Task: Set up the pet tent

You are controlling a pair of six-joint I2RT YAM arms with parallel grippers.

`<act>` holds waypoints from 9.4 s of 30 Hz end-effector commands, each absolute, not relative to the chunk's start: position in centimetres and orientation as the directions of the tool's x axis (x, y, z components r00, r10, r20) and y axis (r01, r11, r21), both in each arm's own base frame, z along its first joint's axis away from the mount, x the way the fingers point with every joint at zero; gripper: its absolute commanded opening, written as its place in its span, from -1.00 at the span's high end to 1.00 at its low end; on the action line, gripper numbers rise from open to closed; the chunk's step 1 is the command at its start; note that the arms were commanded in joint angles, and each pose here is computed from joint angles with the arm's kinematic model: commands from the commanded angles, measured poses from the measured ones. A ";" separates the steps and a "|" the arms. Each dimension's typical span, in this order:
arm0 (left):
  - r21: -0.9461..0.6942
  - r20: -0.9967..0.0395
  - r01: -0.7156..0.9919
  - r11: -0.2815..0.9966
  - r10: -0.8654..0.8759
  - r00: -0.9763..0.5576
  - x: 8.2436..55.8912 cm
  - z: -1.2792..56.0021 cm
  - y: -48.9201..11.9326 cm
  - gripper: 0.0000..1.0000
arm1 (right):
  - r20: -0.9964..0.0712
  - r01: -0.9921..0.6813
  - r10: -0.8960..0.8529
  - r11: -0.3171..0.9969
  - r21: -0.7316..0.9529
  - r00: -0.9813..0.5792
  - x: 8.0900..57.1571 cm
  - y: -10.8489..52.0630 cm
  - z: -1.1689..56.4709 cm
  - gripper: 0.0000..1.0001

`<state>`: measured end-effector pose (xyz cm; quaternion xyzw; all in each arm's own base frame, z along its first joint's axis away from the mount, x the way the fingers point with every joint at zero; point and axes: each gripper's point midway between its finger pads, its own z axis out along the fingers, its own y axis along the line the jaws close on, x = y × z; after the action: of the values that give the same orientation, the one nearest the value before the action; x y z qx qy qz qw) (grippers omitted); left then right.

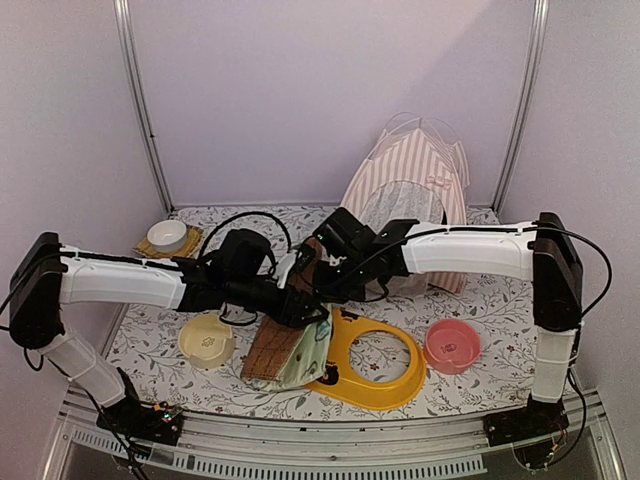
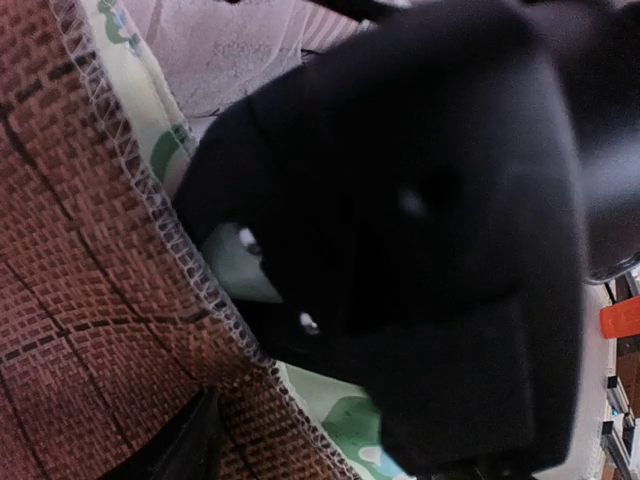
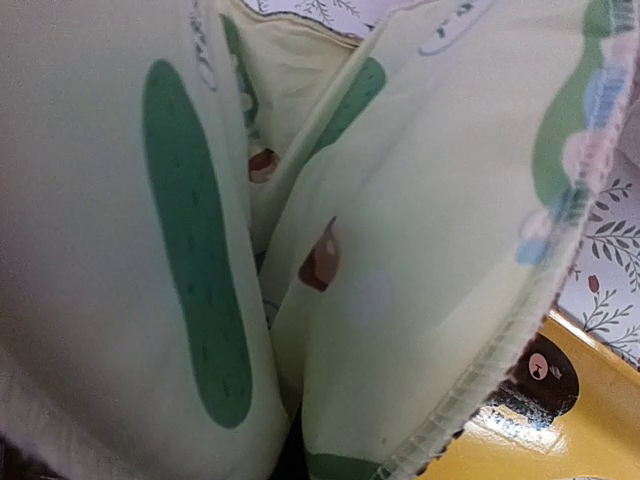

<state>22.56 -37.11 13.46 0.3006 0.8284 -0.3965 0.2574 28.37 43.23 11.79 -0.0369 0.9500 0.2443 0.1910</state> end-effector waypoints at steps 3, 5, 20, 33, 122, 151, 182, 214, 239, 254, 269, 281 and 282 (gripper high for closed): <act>-0.500 -0.667 0.744 0.442 0.352 -0.657 19.8 13.1 -38.8 -0.34 | -0.325 0.009 0.188 0.876 0.482 -0.927 29.6 44.0 11.0 1.00; -0.492 -0.671 0.746 0.449 0.350 -0.654 19.8 13.2 -38.8 -0.37 | -0.305 0.031 0.219 0.855 0.518 -0.927 29.4 44.3 11.2 1.00; -0.159 -0.652 0.680 0.716 0.440 -0.617 21.3 11.2 -37.5 -0.46 | -0.147 0.170 0.377 0.687 0.706 -0.914 29.2 45.8 15.6 1.00; 0.078 -0.587 0.611 0.788 0.531 -0.611 21.5 8.8 -35.9 -0.20 | -0.099 0.196 0.405 0.624 0.756 -0.909 28.8 45.4 17.2 1.00; -0.177 -0.789 0.579 0.796 0.237 -0.567 24.5 24.5 -27.0 1.00 | -0.717 0.108 0.238 0.969 0.223 -0.655 46.9 27.7 10.5 0.07; -0.237 -0.799 0.716 0.656 0.287 -0.528 24.2 21.1 -32.1 1.00 | -0.741 -0.343 0.056 0.861 0.375 -0.669 40.4 32.3 29.9 1.00; -0.324 -0.842 0.864 0.386 0.298 -0.449 20.3 24.1 -39.2 1.00 | -0.769 -0.582 0.103 0.593 0.557 -0.631 37.1 41.2 40.9 1.00; -0.224 -0.825 0.671 0.707 0.228 -0.516 33.4 19.3 -42.4 0.52 | -0.686 -0.489 0.069 0.649 0.582 -0.724 37.3 44.0 33.1 1.00; -0.172 -0.869 0.618 0.767 0.177 -0.462 26.8 23.3 -34.0 -0.58 | -0.643 -0.432 0.068 0.687 0.585 -0.763 39.1 43.1 29.0 1.00; -0.174 -0.804 0.565 0.807 0.215 -0.554 22.3 19.7 -27.1 -0.58 | -0.638 -0.438 0.068 0.672 0.598 -0.767 39.1 43.5 28.8 1.00; -0.191 -0.758 0.586 0.787 0.261 -0.598 20.5 16.1 -29.2 0.60 | -0.662 -0.478 0.081 0.627 0.615 -0.745 38.0 43.7 31.7 1.00; -0.165 -0.821 0.495 0.853 0.159 -0.548 29.5 19.6 -34.0 1.00 | -0.658 -0.497 0.054 0.610 0.618 -0.751 36.6 44.7 31.4 1.00; -0.175 -0.820 0.494 0.851 0.152 -0.551 30.1 19.7 -34.5 1.00 | -0.656 -0.497 0.052 0.609 0.618 -0.753 36.6 44.8 31.4 1.00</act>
<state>26.47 -32.70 16.20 0.2165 0.8794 -0.1730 0.3870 37.57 44.36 29.57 -0.1236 0.8493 0.4025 0.3184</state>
